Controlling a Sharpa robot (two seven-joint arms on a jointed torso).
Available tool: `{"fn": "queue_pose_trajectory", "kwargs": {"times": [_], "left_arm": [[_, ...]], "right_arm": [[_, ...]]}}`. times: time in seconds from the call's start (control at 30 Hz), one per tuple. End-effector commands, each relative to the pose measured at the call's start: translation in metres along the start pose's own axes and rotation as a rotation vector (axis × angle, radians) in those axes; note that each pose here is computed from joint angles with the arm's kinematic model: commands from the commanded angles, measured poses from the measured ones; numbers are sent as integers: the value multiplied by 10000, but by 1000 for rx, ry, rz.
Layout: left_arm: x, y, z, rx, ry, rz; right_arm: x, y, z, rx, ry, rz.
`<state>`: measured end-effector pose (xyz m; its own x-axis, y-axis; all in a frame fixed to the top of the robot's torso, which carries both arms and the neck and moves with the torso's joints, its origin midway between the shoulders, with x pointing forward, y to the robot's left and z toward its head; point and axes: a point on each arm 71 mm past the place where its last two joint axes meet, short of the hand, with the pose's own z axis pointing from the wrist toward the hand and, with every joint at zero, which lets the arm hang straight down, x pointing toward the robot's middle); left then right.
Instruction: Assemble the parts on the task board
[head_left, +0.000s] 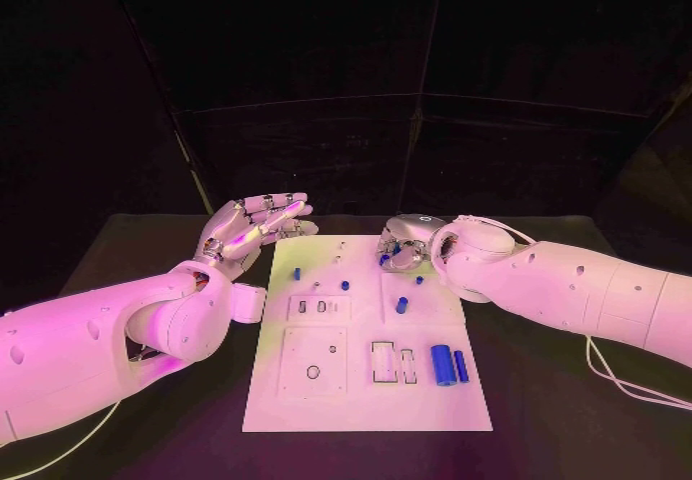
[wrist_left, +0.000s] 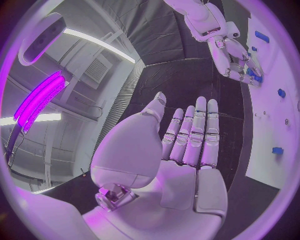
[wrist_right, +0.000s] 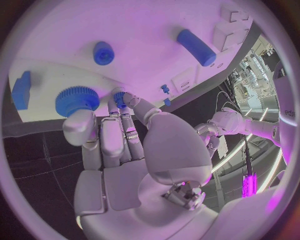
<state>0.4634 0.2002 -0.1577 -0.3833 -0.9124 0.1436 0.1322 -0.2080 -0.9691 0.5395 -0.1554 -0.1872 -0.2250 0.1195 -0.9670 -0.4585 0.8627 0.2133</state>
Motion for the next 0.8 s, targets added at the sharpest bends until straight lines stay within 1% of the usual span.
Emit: {"fn": "queue_pose_trajectory", "kwargs": {"times": [0.03, 0.17, 0.37, 0.5, 0.63, 0.8], "left_arm": [[0, -14, -1, 8, 14, 1], [-11, -17, -4, 9, 11, 3], [-1, -17, -4, 9, 14, 0], [7, -16, -1, 9, 17, -1], [13, -15, 0, 9, 18, -2], [25, -13, 7, 9, 20, -3]], "right_arm": [[-85, 58, -16, -13, -92, 35], [-133, 114, 4, -22, -155, 49], [-170, 193, 75, -38, -216, 57], [-178, 235, 132, -44, -234, 58], [-187, 262, 199, -48, -241, 53], [-192, 291, 288, -47, -229, 45]]}}
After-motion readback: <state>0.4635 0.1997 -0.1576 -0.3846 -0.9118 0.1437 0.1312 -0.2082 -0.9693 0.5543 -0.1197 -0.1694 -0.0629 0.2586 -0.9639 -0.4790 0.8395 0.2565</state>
